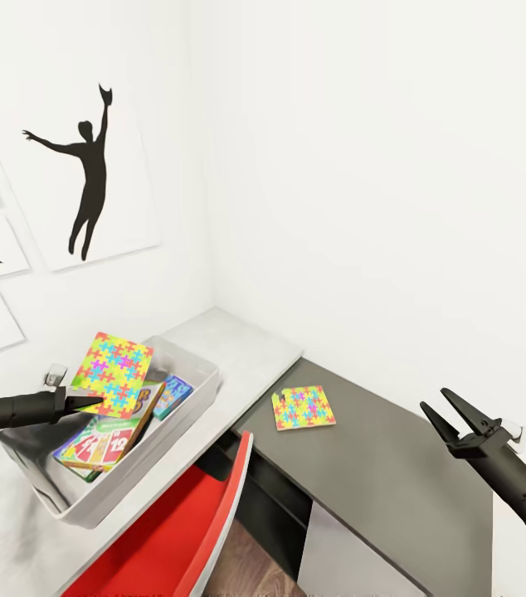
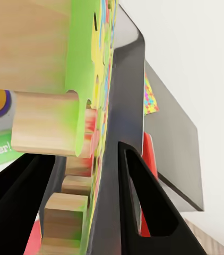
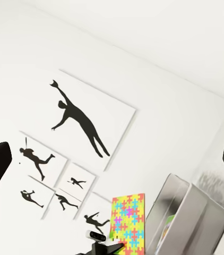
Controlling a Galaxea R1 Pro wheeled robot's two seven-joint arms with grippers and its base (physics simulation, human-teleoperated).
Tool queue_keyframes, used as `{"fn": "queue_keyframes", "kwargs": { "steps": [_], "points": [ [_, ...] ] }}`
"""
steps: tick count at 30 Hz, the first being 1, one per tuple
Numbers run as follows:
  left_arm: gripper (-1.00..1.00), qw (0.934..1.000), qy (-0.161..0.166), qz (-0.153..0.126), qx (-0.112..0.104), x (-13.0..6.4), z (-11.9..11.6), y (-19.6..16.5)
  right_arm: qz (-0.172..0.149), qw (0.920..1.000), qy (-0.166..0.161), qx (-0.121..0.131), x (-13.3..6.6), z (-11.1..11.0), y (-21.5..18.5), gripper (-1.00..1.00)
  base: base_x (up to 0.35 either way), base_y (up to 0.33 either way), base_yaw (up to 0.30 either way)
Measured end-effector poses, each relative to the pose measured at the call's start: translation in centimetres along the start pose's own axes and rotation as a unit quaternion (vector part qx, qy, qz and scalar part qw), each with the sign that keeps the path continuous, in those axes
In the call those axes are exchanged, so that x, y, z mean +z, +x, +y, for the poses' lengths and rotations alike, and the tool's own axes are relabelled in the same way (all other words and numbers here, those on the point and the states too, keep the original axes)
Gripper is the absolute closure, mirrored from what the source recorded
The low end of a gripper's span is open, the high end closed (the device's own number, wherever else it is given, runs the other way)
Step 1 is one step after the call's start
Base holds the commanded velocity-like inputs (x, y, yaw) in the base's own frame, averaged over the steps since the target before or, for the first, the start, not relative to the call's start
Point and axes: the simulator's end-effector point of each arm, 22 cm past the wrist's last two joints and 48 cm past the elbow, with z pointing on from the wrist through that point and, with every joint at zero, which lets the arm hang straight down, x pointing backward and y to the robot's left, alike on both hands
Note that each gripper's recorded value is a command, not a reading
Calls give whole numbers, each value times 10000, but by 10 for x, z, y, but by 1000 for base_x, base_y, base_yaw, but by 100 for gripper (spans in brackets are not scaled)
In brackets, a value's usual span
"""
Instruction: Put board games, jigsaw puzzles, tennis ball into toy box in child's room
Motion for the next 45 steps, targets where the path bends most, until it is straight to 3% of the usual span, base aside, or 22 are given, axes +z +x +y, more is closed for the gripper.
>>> {"fn": "queue_keyframes", "kwargs": {
  "steps": [17,45],
  "points": [
    [100,10000,-45,47,22,7,12,5,18,9999,126,68,0,-14,3,-100,0,0,0],
    [100,9997,-146,154,-155,12,35,15,55,9993,333,186,-1,-37,8,-100,0,0,0]
  ]
}}
